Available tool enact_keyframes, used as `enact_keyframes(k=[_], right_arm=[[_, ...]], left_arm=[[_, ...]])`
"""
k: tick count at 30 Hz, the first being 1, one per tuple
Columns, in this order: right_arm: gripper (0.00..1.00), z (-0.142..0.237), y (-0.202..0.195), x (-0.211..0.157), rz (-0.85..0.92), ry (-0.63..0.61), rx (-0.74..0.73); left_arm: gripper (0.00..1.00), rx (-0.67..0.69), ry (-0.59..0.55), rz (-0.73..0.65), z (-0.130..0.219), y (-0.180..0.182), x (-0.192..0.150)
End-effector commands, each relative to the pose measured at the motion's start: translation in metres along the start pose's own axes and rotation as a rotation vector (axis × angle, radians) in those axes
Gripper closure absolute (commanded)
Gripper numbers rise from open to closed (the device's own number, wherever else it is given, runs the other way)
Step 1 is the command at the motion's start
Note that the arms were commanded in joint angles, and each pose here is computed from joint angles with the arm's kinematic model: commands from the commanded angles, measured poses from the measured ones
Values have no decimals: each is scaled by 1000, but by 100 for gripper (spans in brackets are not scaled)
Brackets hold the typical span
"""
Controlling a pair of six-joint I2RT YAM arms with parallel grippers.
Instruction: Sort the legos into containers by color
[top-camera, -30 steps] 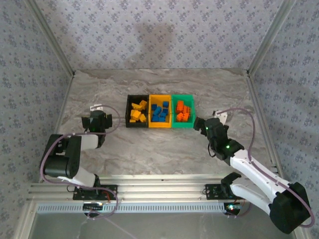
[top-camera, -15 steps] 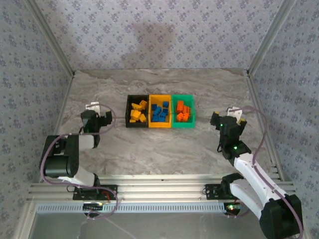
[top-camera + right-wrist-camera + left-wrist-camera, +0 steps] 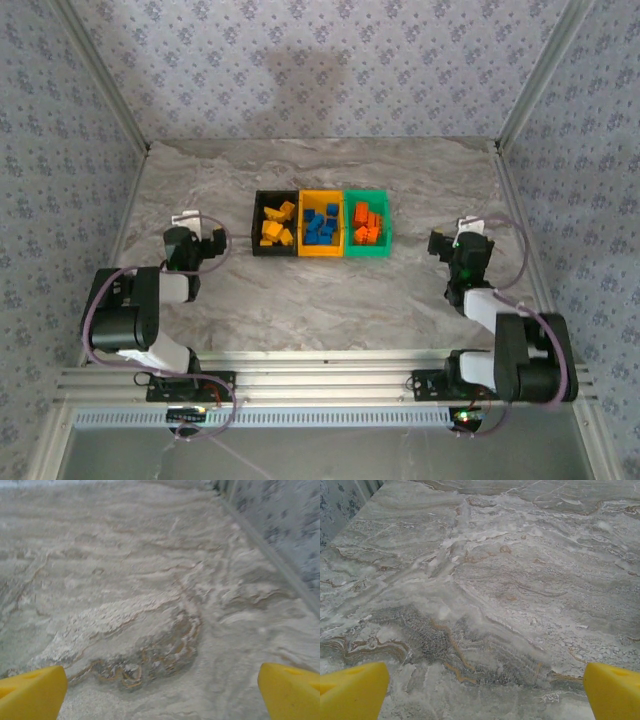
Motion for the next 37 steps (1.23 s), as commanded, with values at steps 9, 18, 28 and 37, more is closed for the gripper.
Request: enact_keyframes(k=[9, 18, 28, 37], right_arm=[[0, -31, 13, 5, 38, -69, 64], [0, -30, 13, 4, 42, -68, 53], [0, -30, 13, 4, 41, -69, 53], [0, -30, 13, 4, 42, -68, 54]], left_arm=[[0, 8, -37, 23, -1, 0, 10], [0, 20, -44, 13, 0, -1, 9], [0, 20, -45, 13, 0, -1, 10], [0, 20, -43, 13, 0, -1, 10]])
Point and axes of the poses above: each hand's point on the last joint's axis, 136 mm out from that joint toward the fingers, its own z axis back along the fingers, its own y axis along the line the jaws close on, x = y × z, the point moved 8 cm from there along z, back along the fingers, and after that the axes turned 7 degrees about z, right-handed, at the moved point
